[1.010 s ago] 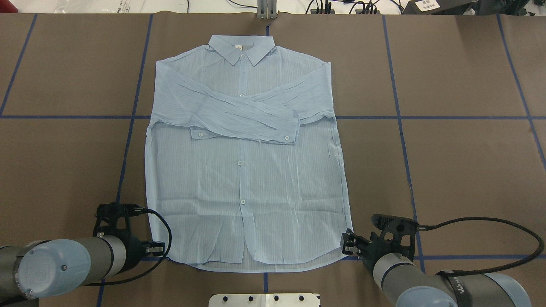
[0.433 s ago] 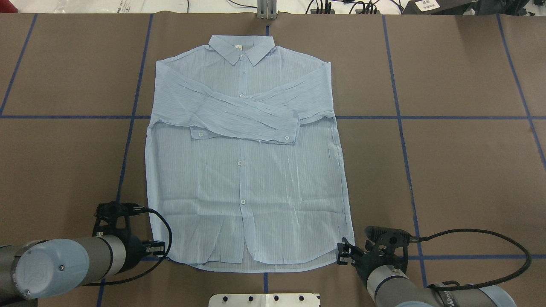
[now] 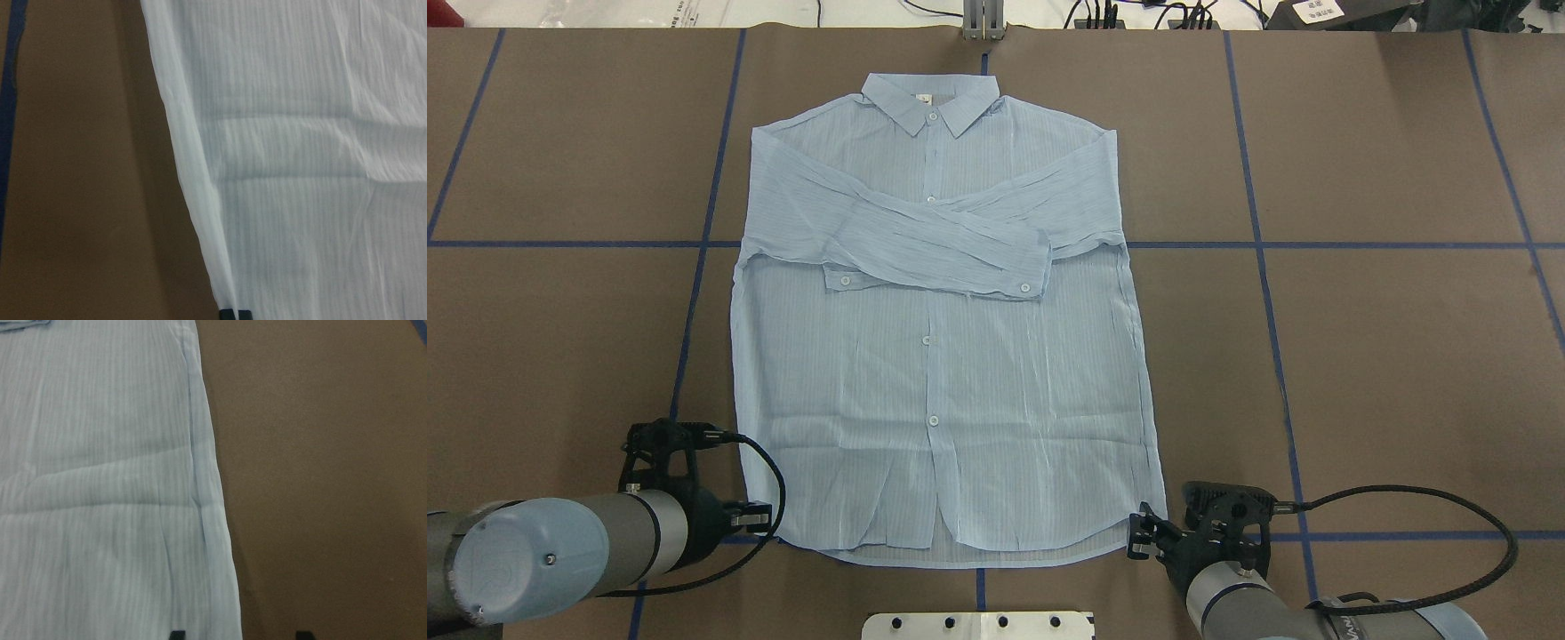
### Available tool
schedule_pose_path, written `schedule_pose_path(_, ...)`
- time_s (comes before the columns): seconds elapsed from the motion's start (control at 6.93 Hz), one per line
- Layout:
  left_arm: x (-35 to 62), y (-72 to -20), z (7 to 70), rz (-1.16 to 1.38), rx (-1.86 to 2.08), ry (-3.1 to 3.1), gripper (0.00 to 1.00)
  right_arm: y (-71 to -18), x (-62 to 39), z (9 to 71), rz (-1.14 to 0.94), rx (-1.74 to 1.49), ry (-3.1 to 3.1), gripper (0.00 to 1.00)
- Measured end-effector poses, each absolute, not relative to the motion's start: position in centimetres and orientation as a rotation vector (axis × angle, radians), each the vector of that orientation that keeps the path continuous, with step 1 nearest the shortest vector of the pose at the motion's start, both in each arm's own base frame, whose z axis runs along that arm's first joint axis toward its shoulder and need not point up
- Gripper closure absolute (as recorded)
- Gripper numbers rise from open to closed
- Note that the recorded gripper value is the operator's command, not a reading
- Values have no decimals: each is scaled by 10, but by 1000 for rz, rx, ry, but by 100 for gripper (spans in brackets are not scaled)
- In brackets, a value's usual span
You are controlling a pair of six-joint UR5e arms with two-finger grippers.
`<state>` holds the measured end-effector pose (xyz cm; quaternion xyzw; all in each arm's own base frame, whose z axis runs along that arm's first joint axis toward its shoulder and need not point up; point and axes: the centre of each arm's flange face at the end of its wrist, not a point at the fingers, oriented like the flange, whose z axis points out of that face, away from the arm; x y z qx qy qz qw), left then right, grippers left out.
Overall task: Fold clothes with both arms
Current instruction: 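Grasp the hem corners nearest the robot with both grippers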
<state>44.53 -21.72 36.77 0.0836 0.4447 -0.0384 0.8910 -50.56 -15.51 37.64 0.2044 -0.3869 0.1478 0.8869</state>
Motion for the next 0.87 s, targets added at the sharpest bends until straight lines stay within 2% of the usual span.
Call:
schedule_pose_path(0.14,445,-217,368,-80,174,923,100,-154,-507,376,306,428,-805,66)
schedule_pose_path(0.29,445,-217,367,-80,173,923,100,-153,-508,375,305,429,-807,95)
schedule_pose_path(0.43,445,-217,368,-80,174,923,100,-152,-509,373,306,428,-811,100)
schedule_pose_path(0.87,444,-217,367,-80,174,924,100,-152,-511,367,309,428,-821,100)
